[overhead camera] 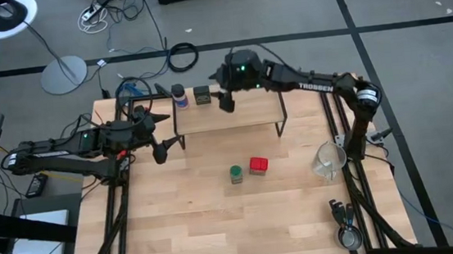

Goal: Shelf spices
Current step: Remove the black seasoning bottle from the shelf

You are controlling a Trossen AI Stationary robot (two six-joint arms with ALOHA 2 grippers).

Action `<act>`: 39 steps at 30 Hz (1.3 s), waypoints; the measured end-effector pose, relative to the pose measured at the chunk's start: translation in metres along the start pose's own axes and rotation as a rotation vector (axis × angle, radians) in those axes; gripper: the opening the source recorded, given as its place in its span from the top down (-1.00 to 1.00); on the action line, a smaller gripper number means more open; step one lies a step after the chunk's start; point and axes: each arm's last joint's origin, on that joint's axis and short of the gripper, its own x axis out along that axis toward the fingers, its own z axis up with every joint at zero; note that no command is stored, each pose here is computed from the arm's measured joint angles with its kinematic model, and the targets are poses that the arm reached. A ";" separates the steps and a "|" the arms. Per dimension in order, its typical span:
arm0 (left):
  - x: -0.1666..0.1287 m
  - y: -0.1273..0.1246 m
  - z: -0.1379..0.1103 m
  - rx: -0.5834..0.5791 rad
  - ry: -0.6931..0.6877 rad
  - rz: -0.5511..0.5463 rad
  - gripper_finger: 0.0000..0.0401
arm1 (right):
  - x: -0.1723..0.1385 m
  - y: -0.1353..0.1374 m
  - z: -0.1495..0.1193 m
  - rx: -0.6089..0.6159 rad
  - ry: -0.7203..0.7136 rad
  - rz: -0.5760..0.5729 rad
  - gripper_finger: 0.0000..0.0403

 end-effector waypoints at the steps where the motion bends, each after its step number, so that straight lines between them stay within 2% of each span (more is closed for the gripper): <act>1: 0.000 0.000 0.000 0.000 0.000 0.000 -0.96 | -0.001 -0.005 -0.002 0.009 -0.004 0.013 -0.35; 7: 0.000 0.000 0.000 0.000 0.000 0.000 -0.96 | -0.003 -0.022 -0.007 0.034 -0.021 0.055 -0.35; 17: 0.000 0.000 0.001 -0.001 -0.009 -0.001 -0.96 | 0.004 -0.017 -0.023 0.023 -0.012 0.074 -0.42; 25: 0.000 0.000 0.003 0.000 -0.028 -0.003 -0.96 | 0.004 -0.018 -0.021 0.021 -0.035 0.051 -0.43; 30: 0.007 -0.003 0.002 0.029 -0.005 0.002 -0.96 | 0.005 -0.014 -0.008 -0.007 -0.137 0.014 -0.41; 36: 0.028 -0.007 0.003 0.153 0.002 0.163 -0.96 | 0.002 0.000 0.015 -0.027 -0.251 -0.043 -0.36; 39: 0.034 -0.003 0.014 0.213 0.009 0.277 -0.96 | -0.003 0.010 0.030 -0.037 -0.284 -0.058 -0.34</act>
